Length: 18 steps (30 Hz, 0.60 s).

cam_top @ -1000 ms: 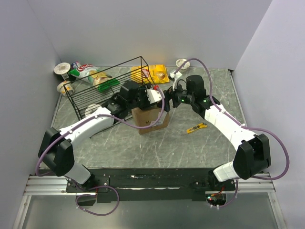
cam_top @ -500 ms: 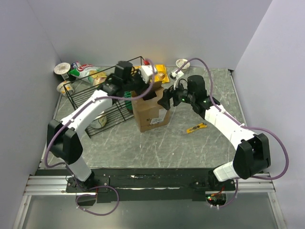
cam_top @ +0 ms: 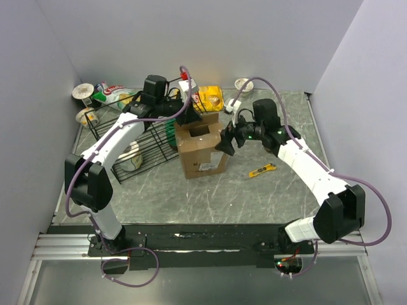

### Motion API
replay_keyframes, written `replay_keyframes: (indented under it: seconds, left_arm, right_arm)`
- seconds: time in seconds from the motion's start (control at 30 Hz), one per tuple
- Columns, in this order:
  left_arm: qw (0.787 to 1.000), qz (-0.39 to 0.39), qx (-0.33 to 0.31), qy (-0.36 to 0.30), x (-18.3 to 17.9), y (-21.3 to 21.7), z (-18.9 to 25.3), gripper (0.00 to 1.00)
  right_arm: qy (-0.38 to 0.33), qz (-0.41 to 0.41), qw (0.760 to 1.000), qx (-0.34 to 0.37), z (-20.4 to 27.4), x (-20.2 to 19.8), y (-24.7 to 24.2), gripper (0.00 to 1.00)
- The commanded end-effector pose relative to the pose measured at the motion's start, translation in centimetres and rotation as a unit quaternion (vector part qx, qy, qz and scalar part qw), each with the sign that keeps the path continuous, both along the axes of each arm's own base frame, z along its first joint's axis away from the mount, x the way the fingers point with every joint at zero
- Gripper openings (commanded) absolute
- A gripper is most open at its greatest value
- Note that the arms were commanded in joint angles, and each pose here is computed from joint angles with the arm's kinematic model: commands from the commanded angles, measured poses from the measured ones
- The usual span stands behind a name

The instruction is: Unpack the express box

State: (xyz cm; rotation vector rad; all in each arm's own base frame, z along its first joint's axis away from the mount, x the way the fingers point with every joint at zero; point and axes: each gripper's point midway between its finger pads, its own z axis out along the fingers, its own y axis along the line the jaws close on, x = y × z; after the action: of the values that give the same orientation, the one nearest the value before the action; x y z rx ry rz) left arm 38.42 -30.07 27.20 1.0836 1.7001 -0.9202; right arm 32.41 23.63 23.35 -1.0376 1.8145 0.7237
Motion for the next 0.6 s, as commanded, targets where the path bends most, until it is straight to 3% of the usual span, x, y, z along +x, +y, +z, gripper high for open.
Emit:
replay_keyframes:
  seconds: [0.0, 0.03, 0.27, 0.57]
  left_arm:
    - [0.995, -0.041, -0.006, 0.086, -2.3, -0.3, -1.6, 0.01]
    - [0.996, -0.041, -0.011, 0.08, -2.2, -0.5, -1.0, 0.01]
    - [0.997, -0.029, -0.023, 0.075, -1.9, -1.1, 0.3, 0.01]
    - [0.995, -0.048, -0.029, 0.081, -4.0, -1.3, 0.8, 0.01]
  right_arm:
    - [-0.082, 0.192, 0.978, -0.029, 3.6, -5.6, 0.4, 0.95]
    - [-0.115, 0.218, 0.968, -0.042, 4.1, -5.3, 0.4, 0.95]
    - [-0.12, 0.327, 0.935, -0.066, 3.8, -7.0, 2.6, 0.95]
    - [-0.064, 0.315, 0.944, -0.08, 1.6, -5.0, 4.8, 0.96]
